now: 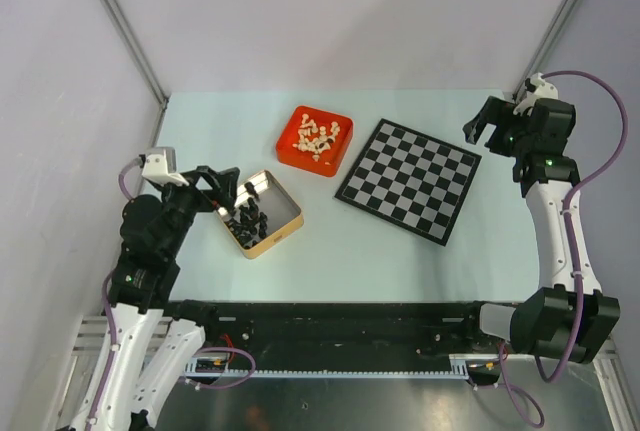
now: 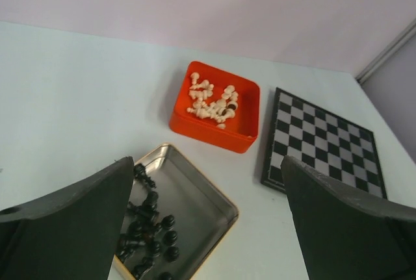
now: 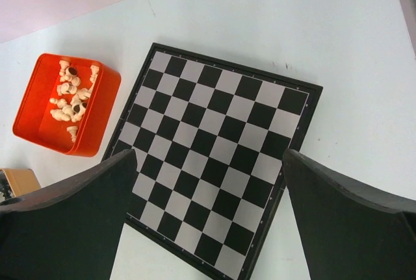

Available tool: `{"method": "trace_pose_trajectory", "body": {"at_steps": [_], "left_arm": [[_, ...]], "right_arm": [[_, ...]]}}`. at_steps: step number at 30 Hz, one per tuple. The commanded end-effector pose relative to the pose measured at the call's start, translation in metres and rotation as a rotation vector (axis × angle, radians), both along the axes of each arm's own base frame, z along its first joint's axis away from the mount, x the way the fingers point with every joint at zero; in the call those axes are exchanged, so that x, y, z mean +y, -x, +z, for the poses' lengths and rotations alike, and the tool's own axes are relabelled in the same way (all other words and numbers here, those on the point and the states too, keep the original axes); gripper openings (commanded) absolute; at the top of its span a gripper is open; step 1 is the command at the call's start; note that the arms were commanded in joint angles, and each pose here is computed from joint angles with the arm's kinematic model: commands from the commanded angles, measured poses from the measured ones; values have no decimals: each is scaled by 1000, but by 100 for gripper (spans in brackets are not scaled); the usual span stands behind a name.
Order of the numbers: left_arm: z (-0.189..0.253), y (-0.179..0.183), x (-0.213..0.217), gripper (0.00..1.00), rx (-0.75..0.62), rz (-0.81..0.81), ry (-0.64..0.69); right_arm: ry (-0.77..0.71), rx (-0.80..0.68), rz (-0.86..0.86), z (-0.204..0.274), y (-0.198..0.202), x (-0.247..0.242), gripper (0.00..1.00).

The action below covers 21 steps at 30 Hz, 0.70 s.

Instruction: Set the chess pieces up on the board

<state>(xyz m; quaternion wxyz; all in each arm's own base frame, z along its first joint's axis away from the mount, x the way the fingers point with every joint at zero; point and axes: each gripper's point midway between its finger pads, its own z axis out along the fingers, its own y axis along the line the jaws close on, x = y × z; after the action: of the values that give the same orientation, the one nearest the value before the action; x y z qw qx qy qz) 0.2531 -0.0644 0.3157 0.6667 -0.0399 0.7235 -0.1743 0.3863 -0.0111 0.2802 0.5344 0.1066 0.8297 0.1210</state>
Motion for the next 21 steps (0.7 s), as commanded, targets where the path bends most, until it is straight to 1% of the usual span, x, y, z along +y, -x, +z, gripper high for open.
{"method": "trace_pose_trajectory", "body": {"at_steps": [1,4,5,7,8,9,11,13,14,15,16,18,19,21], "left_arm": [[30,3,-14,100,-45,-70,72],[32,1,-21,100,-27,-102,92],[32,1,-25,100,-20,-120,96],[35,0,-27,100,-12,-130,107],[34,0,-29,100,-3,-142,108],[33,0,-31,100,3,-150,110],[31,-4,-33,100,22,-156,115],[25,-9,-37,100,62,-166,120],[22,-11,-38,100,77,-171,121],[19,-14,-41,100,95,-178,122],[18,-16,-43,100,108,-187,122],[3,-26,-47,100,178,-186,115],[3,-27,-54,100,194,-205,111],[-16,-37,-63,100,283,-201,81]], "right_arm": [[-15,-64,12,23,-2,1,100],[3,-88,104,27,-1,13,100],[43,-105,156,28,-1,17,100],[56,-143,303,35,7,37,100],[131,-177,416,35,11,49,100],[126,-180,511,34,21,66,99],[186,-176,549,32,27,88,100],[253,-158,625,22,35,104,100],[240,-167,709,20,43,118,100],[232,-151,738,16,47,122,100],[219,-137,757,11,47,125,100],[195,-123,814,4,52,133,100],[194,-115,824,1,52,134,100],[177,-85,839,-7,51,136,100]]}}
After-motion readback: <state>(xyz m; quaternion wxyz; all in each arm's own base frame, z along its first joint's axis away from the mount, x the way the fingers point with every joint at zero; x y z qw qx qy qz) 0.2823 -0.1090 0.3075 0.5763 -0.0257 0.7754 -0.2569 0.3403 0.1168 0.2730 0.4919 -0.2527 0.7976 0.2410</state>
